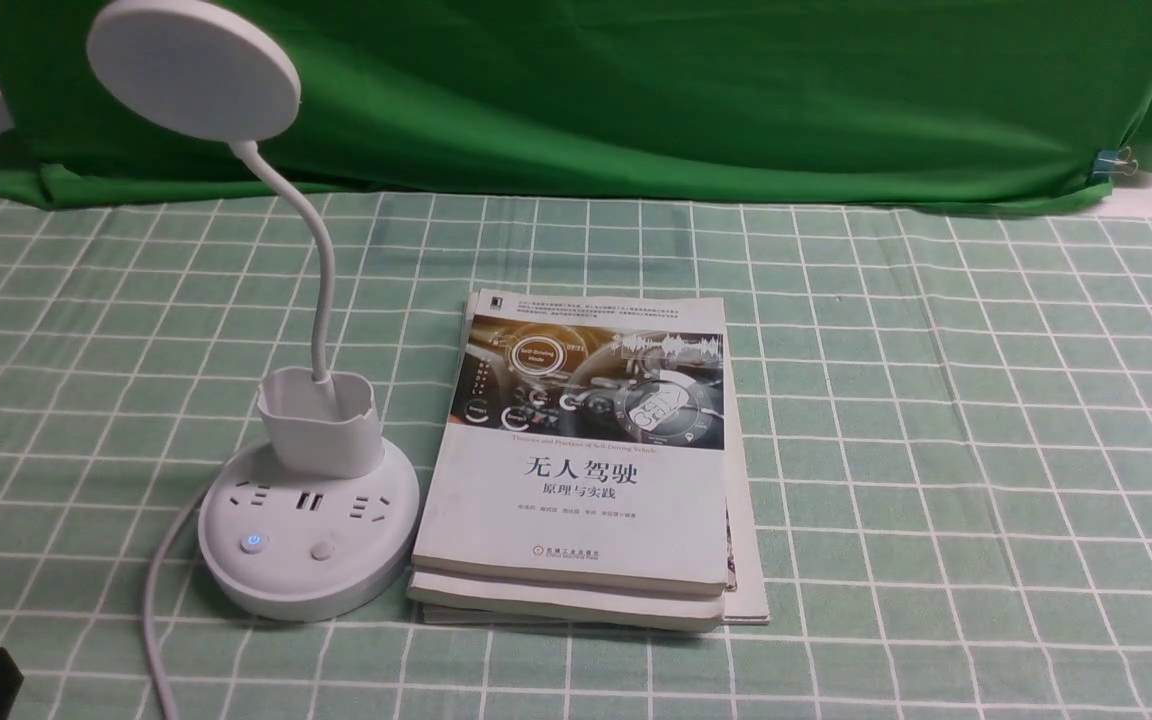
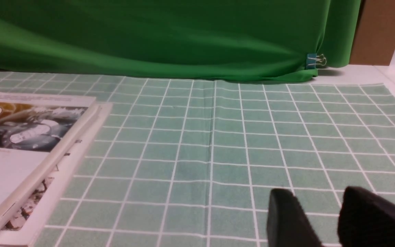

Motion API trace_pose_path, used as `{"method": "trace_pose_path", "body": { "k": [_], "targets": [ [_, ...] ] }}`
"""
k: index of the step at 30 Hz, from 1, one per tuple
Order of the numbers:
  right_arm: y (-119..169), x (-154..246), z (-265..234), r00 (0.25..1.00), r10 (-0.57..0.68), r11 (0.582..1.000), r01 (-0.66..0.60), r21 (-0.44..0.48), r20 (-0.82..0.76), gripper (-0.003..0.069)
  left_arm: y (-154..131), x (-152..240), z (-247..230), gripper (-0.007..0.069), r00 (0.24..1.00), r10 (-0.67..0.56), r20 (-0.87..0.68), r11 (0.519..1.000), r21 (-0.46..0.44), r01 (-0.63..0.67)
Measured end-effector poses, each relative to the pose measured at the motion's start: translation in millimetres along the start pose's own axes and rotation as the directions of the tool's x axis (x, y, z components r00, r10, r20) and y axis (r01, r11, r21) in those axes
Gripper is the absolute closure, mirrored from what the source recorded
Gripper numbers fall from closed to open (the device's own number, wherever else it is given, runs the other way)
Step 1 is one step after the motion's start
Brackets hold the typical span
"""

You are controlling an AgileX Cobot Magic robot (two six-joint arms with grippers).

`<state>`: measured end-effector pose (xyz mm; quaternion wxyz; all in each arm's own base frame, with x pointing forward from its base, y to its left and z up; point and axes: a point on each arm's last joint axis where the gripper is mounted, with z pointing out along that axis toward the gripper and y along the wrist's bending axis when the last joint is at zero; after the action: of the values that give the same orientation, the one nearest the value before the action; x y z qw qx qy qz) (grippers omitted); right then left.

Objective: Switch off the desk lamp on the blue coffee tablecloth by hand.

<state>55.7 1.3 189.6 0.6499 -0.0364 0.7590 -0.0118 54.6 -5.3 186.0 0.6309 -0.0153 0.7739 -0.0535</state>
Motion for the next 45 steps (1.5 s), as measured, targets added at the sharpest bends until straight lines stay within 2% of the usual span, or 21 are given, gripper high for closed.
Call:
{"method": "trace_pose_path", "body": {
  "k": [45],
  "targets": [
    [0.0,0.0,0.0,1.0,0.0,1.0,0.0,0.0,0.0,0.0417,0.0,0.2,0.0,0.0627,1.0,0.019,-0.002,1.0,0.0,-0.019]
  ]
}}
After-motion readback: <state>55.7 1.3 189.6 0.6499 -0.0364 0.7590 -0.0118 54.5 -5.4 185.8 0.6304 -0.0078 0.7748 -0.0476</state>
